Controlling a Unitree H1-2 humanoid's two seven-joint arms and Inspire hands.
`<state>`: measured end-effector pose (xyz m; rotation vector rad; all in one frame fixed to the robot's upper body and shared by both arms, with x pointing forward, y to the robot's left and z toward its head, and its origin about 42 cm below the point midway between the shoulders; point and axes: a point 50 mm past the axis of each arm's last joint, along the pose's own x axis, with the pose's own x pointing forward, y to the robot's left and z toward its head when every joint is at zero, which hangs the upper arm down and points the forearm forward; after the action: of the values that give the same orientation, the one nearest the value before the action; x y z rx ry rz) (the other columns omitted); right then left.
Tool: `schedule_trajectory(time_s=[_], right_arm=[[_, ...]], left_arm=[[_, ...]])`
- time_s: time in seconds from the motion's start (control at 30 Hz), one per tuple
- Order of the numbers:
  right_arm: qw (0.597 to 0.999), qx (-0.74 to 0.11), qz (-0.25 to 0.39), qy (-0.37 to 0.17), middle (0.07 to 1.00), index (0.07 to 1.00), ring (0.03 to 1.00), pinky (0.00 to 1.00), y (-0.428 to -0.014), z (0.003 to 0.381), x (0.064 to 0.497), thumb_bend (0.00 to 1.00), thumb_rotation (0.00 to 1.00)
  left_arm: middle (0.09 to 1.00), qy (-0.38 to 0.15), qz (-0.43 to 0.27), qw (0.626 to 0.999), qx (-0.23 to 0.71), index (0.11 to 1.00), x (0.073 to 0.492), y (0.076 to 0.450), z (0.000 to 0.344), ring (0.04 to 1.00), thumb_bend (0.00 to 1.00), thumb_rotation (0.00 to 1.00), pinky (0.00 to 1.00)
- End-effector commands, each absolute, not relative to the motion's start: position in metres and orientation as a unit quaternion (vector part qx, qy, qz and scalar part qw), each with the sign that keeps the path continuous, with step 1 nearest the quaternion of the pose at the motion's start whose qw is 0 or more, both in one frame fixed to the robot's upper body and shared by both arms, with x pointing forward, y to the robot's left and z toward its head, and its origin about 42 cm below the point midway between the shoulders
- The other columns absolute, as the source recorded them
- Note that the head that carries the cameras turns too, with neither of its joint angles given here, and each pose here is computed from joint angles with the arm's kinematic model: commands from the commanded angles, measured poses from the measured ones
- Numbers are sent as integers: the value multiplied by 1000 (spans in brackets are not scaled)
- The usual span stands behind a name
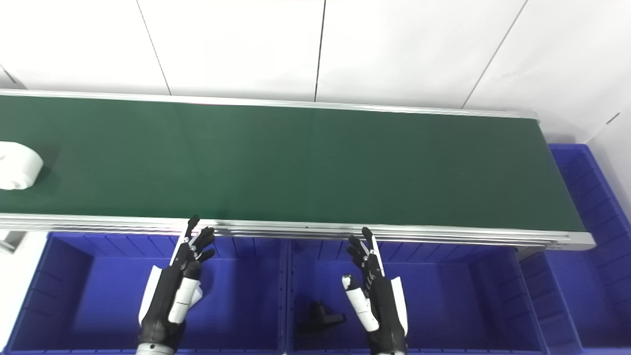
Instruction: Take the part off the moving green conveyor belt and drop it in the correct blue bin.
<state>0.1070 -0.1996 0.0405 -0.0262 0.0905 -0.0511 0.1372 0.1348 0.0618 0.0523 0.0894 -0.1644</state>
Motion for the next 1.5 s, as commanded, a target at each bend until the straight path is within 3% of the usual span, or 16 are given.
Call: schedule_trajectory(time_s=[0.0, 0.87, 1.17, 1.47], right_arm=[[999, -8, -27, 31, 930, 1000, 913, 928, -207, 44, 106, 757, 865], [999, -3, -24, 37, 928, 1000, 914, 920, -213, 44, 103, 756, 836], [999, 2, -24, 39, 923, 1000, 908, 922, -220, 24, 104, 738, 811], [999, 2, -24, 44, 936, 1000, 941, 954, -232, 16, 108, 698, 834]], left_arm=[[914, 10, -82, 997, 13, 1000, 140, 123, 73, 898, 698, 925, 840], [919, 3, -84, 996, 5, 1000, 139, 116, 70, 908, 675, 931, 862], [916, 6, -84, 996, 5, 1000, 140, 110, 50, 915, 673, 898, 869], [891, 2, -78, 997, 18, 1000, 144, 98, 40, 869, 658, 852, 798]])
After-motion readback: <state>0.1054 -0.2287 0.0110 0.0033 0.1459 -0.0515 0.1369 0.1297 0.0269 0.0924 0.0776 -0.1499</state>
